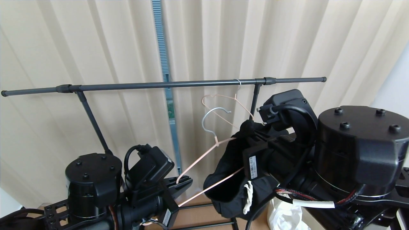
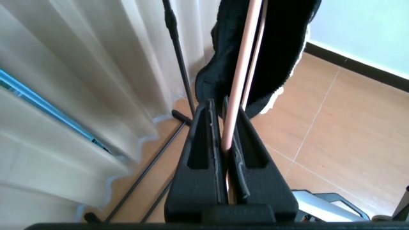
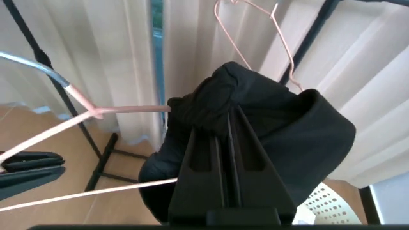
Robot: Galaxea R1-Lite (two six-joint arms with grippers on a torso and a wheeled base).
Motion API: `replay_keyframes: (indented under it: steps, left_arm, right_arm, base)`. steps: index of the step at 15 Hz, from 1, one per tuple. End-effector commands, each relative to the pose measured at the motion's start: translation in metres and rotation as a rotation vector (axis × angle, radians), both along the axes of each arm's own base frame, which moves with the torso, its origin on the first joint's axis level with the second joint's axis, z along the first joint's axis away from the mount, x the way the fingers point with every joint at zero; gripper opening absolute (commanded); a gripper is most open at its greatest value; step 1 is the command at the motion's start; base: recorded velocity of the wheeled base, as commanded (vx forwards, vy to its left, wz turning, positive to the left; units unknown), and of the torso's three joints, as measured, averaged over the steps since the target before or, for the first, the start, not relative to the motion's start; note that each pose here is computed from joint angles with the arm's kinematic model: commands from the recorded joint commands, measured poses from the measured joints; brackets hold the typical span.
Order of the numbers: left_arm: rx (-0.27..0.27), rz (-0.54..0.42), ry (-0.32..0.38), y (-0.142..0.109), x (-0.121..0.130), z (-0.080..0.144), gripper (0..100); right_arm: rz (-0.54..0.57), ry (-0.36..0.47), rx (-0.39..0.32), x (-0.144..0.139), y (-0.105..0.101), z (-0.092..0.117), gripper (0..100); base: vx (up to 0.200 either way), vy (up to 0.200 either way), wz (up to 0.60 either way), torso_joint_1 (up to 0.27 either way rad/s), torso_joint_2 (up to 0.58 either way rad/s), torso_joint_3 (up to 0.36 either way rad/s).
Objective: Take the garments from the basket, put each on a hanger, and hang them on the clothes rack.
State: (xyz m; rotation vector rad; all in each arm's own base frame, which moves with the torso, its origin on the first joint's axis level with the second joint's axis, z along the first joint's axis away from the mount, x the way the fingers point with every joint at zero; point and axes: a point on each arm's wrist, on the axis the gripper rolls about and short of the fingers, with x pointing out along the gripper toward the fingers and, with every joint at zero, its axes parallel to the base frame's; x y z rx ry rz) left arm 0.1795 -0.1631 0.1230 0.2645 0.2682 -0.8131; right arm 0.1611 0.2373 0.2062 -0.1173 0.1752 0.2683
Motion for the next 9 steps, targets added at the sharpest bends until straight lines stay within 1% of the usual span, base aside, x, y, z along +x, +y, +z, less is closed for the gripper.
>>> replay_keyframes:
  steps: [1,3,5,6,9]
  left_arm:
    - [0.003,0.001,0.005,0.000,0.001,-0.001,0]
    - [0.004,0.002,0.006,-0.001,0.001,-0.002,0]
    - [0.008,0.002,0.008,-0.001,0.002,-0.003,0]
    - [0.010,0.002,0.010,-0.002,0.003,-0.004,0]
    - [0.008,0.002,0.008,-0.002,0.003,-0.003,0]
  right_arm:
    - [0.013,0.000,0.005,-0.003,0.002,0.000,0]
    - [0.025,-0.001,0.024,-0.007,0.004,0.002,0]
    - [0.054,-0.004,0.061,-0.014,0.008,0.006,0]
    - [0.060,-0.022,0.097,-0.015,0.011,0.009,0]
    - [0.075,-0.034,0.120,-0.018,0.014,0.009,0]
  base:
    - [0.000,0.000,0.00,0.000,0.00,0.000]
    - [0.000,0.000,0.00,0.000,0.00,0.000]
    - [0.000,0.000,0.00,0.000,0.00,0.000]
    - [0.000,0.000,0.00,0.000,0.00,0.000]
    - [0.000,0.000,0.00,0.000,0.00,0.000]
